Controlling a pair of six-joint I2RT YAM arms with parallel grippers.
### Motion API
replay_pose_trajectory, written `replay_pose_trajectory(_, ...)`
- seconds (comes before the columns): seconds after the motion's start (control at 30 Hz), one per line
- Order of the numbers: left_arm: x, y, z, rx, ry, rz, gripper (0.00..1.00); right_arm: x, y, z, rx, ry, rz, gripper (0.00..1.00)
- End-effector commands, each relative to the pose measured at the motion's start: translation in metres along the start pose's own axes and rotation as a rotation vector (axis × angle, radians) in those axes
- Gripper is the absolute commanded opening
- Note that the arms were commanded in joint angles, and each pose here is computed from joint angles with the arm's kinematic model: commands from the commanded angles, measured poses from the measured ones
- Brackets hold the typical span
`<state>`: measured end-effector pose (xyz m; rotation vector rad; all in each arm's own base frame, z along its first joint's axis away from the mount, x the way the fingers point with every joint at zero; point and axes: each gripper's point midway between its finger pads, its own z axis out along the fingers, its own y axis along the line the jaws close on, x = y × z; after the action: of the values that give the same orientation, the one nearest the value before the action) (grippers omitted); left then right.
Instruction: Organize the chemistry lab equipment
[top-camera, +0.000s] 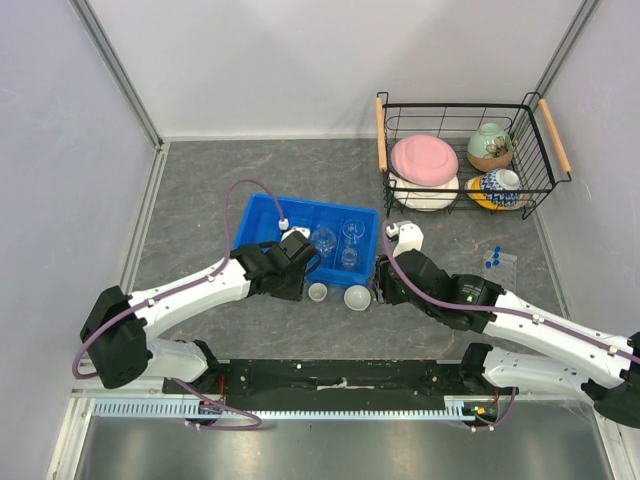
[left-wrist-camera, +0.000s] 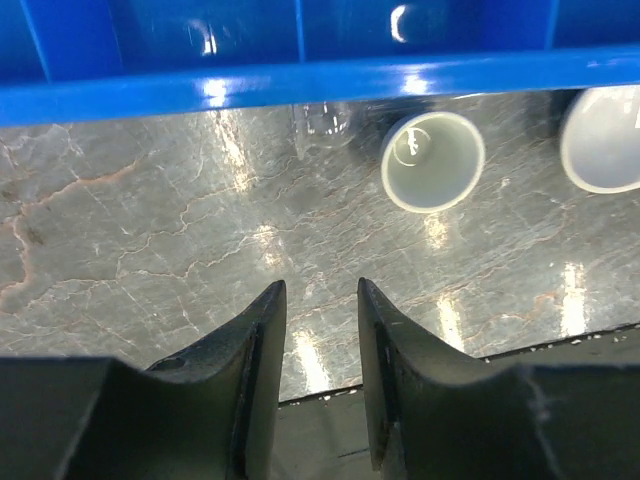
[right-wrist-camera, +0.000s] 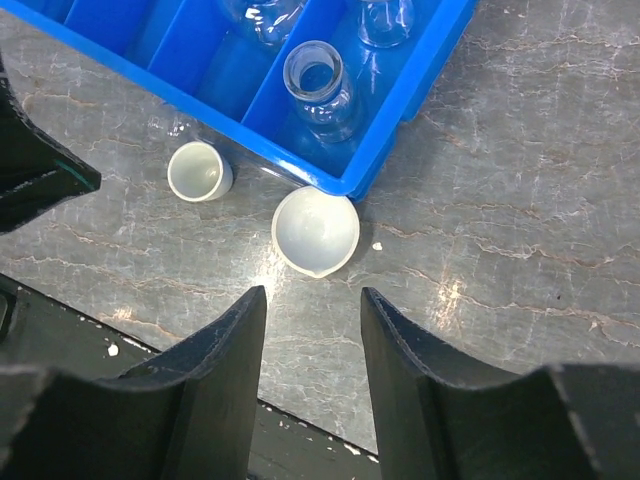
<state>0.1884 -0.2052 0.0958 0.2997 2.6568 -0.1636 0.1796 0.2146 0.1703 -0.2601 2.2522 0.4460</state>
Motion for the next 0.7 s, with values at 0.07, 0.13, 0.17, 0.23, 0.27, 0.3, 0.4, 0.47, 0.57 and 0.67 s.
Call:
replay_pose_trajectory(0.07, -0.012, -0.01, 0.007, 0.035, -0.088, -0.108, 0.4, -0.004, 0.005, -0.007, -0.028, -0.01, 0.033, 0.5)
replay_pose_trajectory(0.13, -0.013, -0.012, 0.007, 0.046, -0.09, -0.106, 0.4, -0.004, 0.005, -0.008, -0.03, -0.01, 0.036, 0.5)
replay_pose_trajectory(0.17, -0.016, -0.015, 0.007, 0.053, -0.096, -0.104, 0.4, -0.003, 0.005, -0.008, -0.029, -0.009, 0.035, 0.5)
replay_pose_trajectory(0.23, -0.018, -0.017, 0.007, 0.059, -0.092, -0.105, 0.41, -0.003, 0.004, -0.008, -0.027, -0.007, 0.035, 0.49)
replay_pose_trajectory(0.27, -0.018, -0.019, 0.008, 0.063, -0.09, -0.104, 0.41, -0.002, 0.004, -0.007, -0.026, -0.006, 0.035, 0.49)
replay_pose_trajectory(0.3, -0.018, -0.021, 0.011, 0.064, -0.087, -0.103, 0.44, -0.002, 0.004, -0.007, -0.025, -0.007, 0.035, 0.49)
replay_pose_trajectory(0.4, -0.018, -0.026, 0.018, 0.074, -0.076, -0.114, 0.45, -0.002, 0.003, -0.008, -0.022, -0.006, 0.033, 0.49)
replay_pose_trajectory(0.47, -0.017, -0.028, 0.021, 0.079, -0.07, -0.119, 0.45, -0.003, 0.003, -0.009, -0.021, -0.01, 0.031, 0.49)
replay_pose_trajectory(0.57, -0.017, -0.032, 0.027, 0.083, -0.062, -0.129, 0.46, -0.004, 0.002, -0.011, -0.022, -0.013, 0.032, 0.49)
replay_pose_trajectory(0.67, -0.019, -0.037, 0.03, 0.093, -0.059, -0.134, 0.46, -0.005, 0.002, -0.011, -0.02, -0.017, 0.03, 0.49)
